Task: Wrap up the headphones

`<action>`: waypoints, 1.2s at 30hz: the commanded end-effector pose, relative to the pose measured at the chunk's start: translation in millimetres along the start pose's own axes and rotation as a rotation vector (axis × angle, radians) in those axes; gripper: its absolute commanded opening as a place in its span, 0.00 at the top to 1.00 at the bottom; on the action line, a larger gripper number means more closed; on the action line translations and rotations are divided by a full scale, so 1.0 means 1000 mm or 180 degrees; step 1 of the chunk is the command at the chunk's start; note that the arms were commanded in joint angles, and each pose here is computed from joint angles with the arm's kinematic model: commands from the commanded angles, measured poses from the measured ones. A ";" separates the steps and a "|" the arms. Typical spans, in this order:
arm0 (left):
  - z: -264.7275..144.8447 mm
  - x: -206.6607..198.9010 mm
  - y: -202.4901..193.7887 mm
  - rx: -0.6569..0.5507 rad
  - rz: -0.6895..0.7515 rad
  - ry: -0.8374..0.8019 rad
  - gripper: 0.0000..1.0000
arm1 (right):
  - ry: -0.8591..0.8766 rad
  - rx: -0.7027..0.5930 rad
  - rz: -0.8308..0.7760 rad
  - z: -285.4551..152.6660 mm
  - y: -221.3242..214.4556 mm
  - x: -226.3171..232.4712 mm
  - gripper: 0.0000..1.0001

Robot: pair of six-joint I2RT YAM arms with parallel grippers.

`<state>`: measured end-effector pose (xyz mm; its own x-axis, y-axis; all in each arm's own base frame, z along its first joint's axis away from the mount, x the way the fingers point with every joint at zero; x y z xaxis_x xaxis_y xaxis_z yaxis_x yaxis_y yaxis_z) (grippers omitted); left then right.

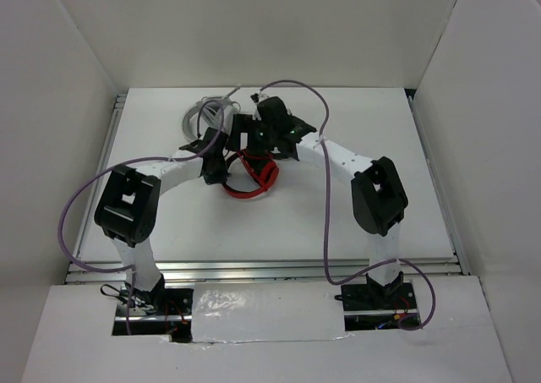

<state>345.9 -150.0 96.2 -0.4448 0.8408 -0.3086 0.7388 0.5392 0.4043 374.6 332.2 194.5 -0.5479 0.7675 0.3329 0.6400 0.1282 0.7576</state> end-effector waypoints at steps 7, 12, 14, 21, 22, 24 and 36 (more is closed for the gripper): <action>0.010 0.000 0.043 -0.0137 -0.0249 -0.0035 0.97 | 0.0363 -0.1220 -0.0383 -0.106 0.100 0.021 0.00; 0.014 0.003 0.051 -0.0133 -0.0306 -0.0061 0.82 | 0.0235 -0.1288 -0.0308 -0.156 0.078 0.011 0.00; 0.012 0.002 0.051 -0.0145 -0.0289 -0.0064 0.70 | 0.0094 -0.1189 -0.0220 -0.160 0.058 0.001 0.00; -0.008 0.006 0.055 -0.0266 -0.0310 -0.0086 0.46 | -0.0215 -0.1454 -0.0129 -0.216 0.039 -0.005 0.00; -0.011 0.006 0.055 -0.0282 -0.0322 -0.0097 0.43 | -0.0248 -0.1435 -0.0112 -0.217 0.033 -0.007 0.00; -0.022 0.005 0.057 -0.0332 -0.0326 -0.0151 0.39 | -0.0328 -0.1420 -0.0076 -0.224 0.028 -0.010 0.00; -0.153 0.010 0.077 -0.1162 -0.0472 -0.0567 0.01 | -0.0953 -0.1432 0.0632 -0.260 -0.016 -0.056 0.00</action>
<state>342.6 -105.5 223.9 -0.4139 0.7604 -0.5005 0.5181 0.6488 0.5573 258.7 141.8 322.7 -0.3324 0.8823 0.3331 0.3481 -0.2135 0.9128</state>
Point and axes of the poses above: each gripper's point midway between its finger pads, its own z axis out along the fingers, its own x axis along the line the jaws close on, y = z × x, the point moved 7 cm from there along -z, back along the fingers, and after that the axes turned 15 degrees about -z, right-handed, at the moved point
